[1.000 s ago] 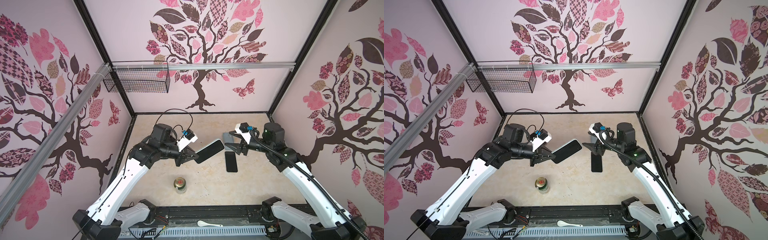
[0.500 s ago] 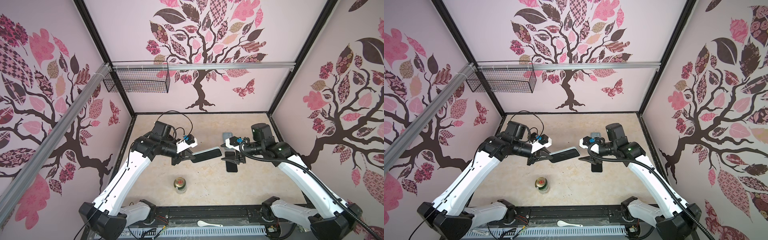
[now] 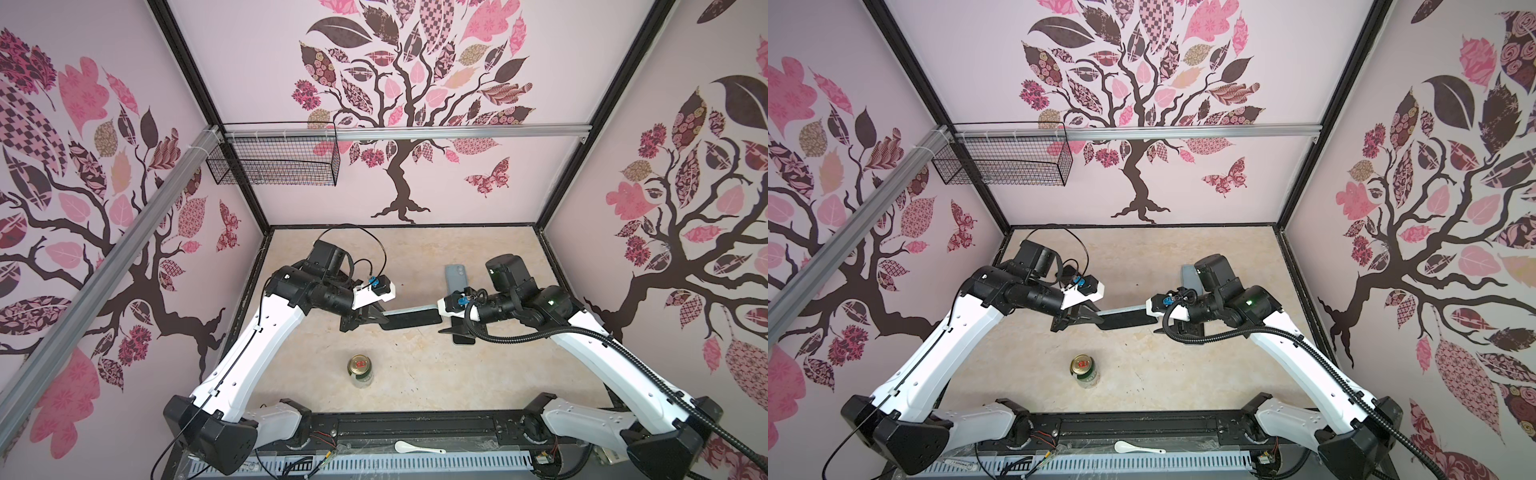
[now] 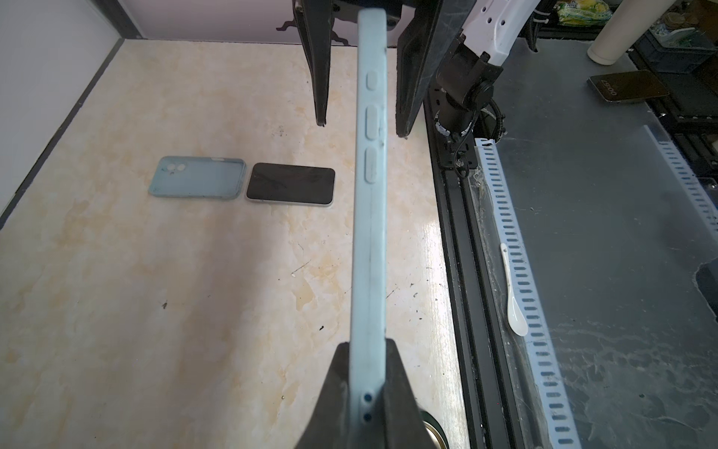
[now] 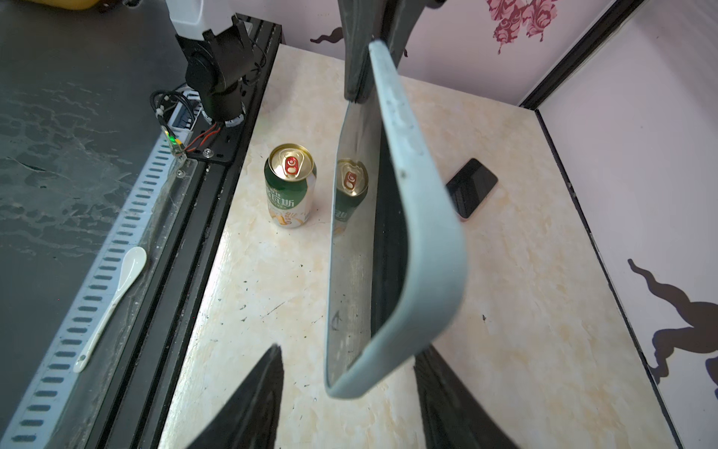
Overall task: Take the phone out of the phone case
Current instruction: Remove the phone case from the phone.
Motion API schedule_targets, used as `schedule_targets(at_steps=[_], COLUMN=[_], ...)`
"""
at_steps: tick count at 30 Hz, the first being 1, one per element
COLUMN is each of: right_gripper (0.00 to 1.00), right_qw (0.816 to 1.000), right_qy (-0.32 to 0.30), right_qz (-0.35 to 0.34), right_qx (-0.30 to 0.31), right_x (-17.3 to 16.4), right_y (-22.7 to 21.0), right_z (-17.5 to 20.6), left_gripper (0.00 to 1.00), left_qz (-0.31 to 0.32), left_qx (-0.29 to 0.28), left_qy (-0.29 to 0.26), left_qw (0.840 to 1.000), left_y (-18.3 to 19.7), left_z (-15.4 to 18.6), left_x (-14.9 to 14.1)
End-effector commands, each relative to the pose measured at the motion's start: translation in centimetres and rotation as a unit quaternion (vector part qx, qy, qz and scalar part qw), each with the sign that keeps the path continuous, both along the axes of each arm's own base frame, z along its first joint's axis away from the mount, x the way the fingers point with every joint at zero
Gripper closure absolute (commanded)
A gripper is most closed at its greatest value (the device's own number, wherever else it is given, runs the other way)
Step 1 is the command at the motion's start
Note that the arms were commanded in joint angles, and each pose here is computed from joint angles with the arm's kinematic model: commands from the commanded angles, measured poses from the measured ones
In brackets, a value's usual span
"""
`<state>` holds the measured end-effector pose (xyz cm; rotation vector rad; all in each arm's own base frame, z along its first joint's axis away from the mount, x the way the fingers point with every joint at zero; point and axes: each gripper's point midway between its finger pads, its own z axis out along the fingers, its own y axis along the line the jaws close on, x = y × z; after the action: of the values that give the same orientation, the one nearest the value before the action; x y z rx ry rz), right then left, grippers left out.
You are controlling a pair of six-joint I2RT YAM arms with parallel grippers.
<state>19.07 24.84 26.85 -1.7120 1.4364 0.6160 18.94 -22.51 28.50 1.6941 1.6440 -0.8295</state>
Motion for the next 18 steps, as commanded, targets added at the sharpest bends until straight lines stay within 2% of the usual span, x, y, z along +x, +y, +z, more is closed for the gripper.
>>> schedule_targets(at_steps=[1,13,18], right_gripper=[0.45,0.58,0.58], right_qw=[1.0,1.0,1.0], right_qy=[-0.008,0.006,0.01], right_qz=[-0.005,0.015,0.019], right_qx=[-0.02,-0.003,-0.003], right_x=[0.03,-0.48,-0.62], right_y=[-0.51,0.31,0.42], right_z=[-0.44,0.08,0.01], left_gripper=[1.0,1.0,1.0], left_qz=[-0.019,-0.016,-0.017], left_qx=[-0.036,-0.029,-0.026], left_qy=[-0.035,-0.032,-0.031], left_qw=[0.999,0.999,0.999], left_y=[-0.5,-0.62,-0.72], left_z=[2.88,2.68,2.55], left_x=[-0.25,0.21,0.25])
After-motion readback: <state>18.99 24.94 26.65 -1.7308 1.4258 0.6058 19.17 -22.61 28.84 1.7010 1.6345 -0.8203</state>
